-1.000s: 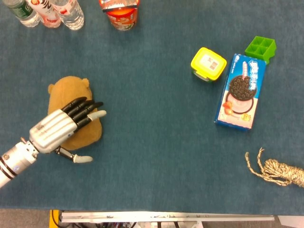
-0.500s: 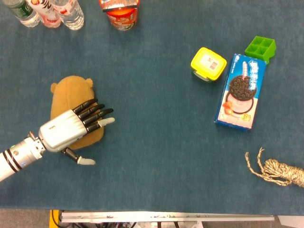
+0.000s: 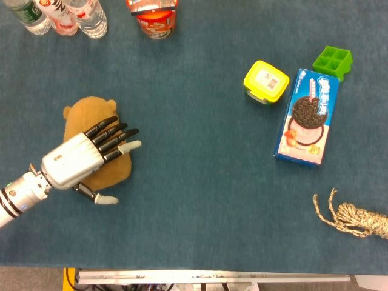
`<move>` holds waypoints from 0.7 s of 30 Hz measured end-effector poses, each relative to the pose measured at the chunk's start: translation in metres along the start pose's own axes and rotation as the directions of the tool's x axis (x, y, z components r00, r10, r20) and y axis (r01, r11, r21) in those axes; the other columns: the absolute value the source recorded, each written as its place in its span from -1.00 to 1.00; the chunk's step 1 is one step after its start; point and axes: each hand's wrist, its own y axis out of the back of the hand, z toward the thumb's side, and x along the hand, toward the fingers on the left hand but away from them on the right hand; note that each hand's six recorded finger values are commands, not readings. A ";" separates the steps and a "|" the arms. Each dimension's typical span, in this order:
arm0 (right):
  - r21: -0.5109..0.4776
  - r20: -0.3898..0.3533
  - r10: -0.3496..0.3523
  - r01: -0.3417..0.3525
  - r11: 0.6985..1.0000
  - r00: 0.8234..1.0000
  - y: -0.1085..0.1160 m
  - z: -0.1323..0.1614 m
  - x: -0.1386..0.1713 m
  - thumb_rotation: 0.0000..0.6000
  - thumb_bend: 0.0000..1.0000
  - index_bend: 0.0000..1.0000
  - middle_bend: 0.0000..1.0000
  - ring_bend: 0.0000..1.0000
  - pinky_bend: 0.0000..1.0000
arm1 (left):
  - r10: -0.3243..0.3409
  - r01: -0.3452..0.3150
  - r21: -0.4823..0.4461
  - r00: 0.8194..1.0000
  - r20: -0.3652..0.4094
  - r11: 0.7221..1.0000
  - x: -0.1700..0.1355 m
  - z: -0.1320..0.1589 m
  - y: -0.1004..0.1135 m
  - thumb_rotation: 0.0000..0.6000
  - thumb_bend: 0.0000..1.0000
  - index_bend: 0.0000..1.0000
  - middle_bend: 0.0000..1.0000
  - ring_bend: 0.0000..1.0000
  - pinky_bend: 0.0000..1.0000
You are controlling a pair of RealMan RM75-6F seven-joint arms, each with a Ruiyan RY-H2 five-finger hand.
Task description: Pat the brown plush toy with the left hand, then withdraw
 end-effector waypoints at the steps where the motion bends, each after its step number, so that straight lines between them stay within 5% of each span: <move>1: 0.000 0.000 -0.001 0.001 1.000 1.000 0.000 0.000 0.000 1.00 -0.33 -0.32 -0.26 -0.19 -0.18 | 0.004 -0.004 0.002 1.000 0.004 1.000 0.000 0.002 0.001 -0.60 -0.93 -1.00 -1.00 -1.00 -1.00; 11: 0.003 0.009 -0.003 0.003 1.000 1.000 0.002 -0.003 0.003 1.00 -0.33 -0.32 -0.26 -0.19 -0.18 | -0.016 0.015 0.024 0.999 0.048 1.000 0.000 0.023 -0.011 -0.60 -0.93 -1.00 -1.00 -1.00 -1.00; 21: 0.005 0.009 0.002 -0.002 1.000 1.000 0.001 -0.002 0.001 1.00 -0.33 -0.32 -0.26 -0.19 -0.18 | -0.055 0.054 0.056 0.998 0.009 0.997 -0.004 0.013 -0.028 -0.60 -0.93 -1.00 -1.00 -1.00 -1.00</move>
